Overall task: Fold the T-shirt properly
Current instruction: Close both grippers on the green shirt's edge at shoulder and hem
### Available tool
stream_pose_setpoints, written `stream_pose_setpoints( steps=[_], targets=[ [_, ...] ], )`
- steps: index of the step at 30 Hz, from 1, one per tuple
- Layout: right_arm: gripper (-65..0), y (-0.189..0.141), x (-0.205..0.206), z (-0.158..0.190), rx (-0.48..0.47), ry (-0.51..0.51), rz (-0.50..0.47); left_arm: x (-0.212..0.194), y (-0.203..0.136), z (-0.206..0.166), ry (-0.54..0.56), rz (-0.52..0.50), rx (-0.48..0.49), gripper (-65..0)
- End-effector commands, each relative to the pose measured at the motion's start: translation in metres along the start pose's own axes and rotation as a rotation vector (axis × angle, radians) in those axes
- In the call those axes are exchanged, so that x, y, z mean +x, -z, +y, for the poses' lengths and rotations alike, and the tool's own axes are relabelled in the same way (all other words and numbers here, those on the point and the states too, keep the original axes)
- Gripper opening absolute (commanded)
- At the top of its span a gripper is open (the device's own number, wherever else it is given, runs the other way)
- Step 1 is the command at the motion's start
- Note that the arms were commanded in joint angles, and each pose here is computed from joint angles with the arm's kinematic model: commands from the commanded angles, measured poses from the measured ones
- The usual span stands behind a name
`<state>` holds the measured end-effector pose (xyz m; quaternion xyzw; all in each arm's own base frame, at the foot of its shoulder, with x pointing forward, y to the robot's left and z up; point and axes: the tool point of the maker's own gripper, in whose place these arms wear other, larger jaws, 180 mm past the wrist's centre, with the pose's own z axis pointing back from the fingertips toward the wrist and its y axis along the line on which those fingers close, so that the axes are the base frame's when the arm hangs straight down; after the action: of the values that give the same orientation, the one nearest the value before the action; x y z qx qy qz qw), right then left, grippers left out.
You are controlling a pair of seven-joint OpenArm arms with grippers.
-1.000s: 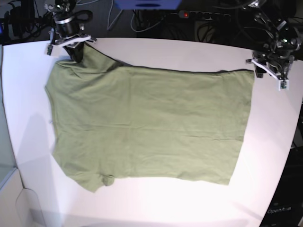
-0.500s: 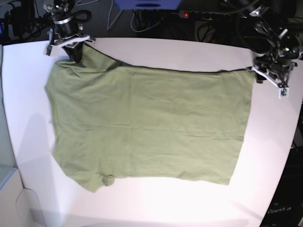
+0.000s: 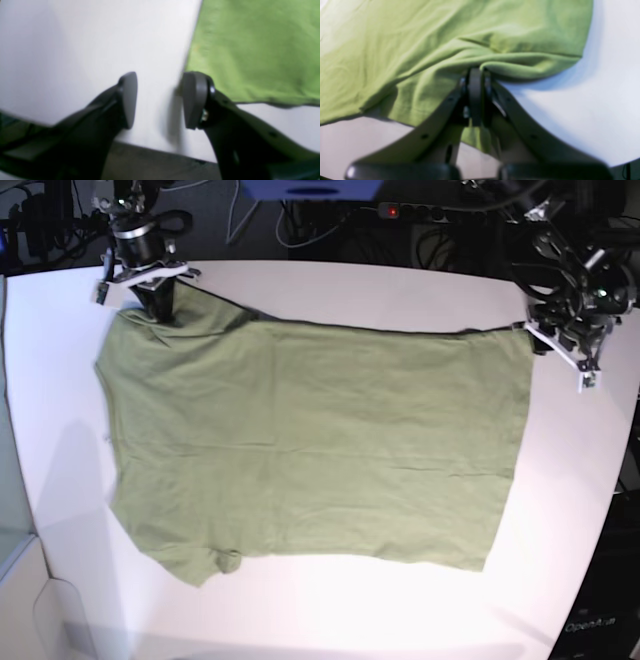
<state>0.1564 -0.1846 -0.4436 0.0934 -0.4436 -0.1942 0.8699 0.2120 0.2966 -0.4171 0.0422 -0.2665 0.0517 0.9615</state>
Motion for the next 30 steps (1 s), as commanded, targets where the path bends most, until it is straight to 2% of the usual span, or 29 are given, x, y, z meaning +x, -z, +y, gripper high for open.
stream_pose_setpoints(
  steps=[1, 8, 17, 30],
  targets=[
    [-64.9, -0.006, -0.022, -0.009, -0.031, -0.013, 0.1, 0.014, -0.004, 0.003, 0.011, -0.045, 0.009, -36.6],
    [-64.9, -0.005, -0.021, -0.008, -0.03, -0.013, 0.097, 0.014, -0.004, 0.002, 0.015, -0.036, 0.007, -36.6],
    [-64.9, -0.005, -0.019, -0.011, -0.03, -0.025, 0.097, 0.019, 0.004, -0.024, 0.08, -0.02, -0.053, -36.5],
    [-64.9, -0.005, -0.019, -0.01, -0.029, -0.025, 0.097, 0.012, 0.006, -0.021, 0.074, -0.006, -0.048, -36.5]
  ],
)
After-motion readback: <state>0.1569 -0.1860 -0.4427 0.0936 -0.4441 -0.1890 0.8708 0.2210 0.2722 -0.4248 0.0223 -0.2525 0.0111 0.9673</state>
